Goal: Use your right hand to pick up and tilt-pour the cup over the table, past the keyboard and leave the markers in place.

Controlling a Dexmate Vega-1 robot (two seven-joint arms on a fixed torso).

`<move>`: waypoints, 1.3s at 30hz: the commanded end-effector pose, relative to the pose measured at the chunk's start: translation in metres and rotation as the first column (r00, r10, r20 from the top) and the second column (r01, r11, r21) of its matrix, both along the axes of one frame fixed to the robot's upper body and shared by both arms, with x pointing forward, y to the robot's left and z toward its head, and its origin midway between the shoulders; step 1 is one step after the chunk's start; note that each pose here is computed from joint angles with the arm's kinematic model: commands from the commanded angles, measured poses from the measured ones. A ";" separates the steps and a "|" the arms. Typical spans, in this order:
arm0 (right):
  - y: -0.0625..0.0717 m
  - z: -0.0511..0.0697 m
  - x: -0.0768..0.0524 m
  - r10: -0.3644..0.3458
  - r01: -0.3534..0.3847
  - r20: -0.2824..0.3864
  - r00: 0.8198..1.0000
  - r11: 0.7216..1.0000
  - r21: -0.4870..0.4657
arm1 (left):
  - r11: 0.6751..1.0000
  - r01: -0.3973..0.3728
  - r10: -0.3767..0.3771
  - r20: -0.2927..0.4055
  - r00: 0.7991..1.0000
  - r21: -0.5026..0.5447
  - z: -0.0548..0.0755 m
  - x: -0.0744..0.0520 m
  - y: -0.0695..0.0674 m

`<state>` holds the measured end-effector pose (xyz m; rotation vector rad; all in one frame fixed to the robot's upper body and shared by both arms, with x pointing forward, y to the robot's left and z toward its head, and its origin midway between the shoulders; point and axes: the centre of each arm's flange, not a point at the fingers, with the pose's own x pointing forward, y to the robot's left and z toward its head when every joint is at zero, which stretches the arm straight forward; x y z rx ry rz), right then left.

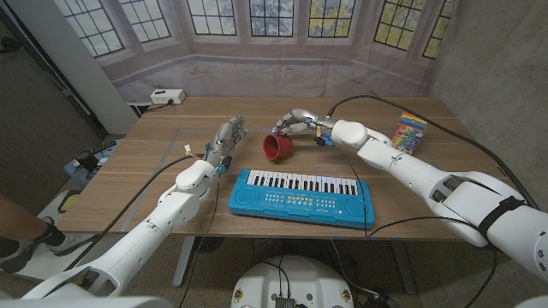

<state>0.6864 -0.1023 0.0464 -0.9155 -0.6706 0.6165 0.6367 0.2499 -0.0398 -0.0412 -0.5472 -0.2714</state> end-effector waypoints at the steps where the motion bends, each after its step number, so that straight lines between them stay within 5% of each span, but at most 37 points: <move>1: -0.004 0.004 -0.006 -0.004 0.004 0.017 1.000 1.000 0.008 | 1.000 0.007 -0.007 0.004 1.000 0.006 0.003 0.002 -0.003; 39: -0.027 0.021 -0.036 -0.050 0.044 0.082 0.995 0.997 0.069 | 1.000 0.026 -0.026 0.001 1.000 0.013 0.001 0.000 -0.012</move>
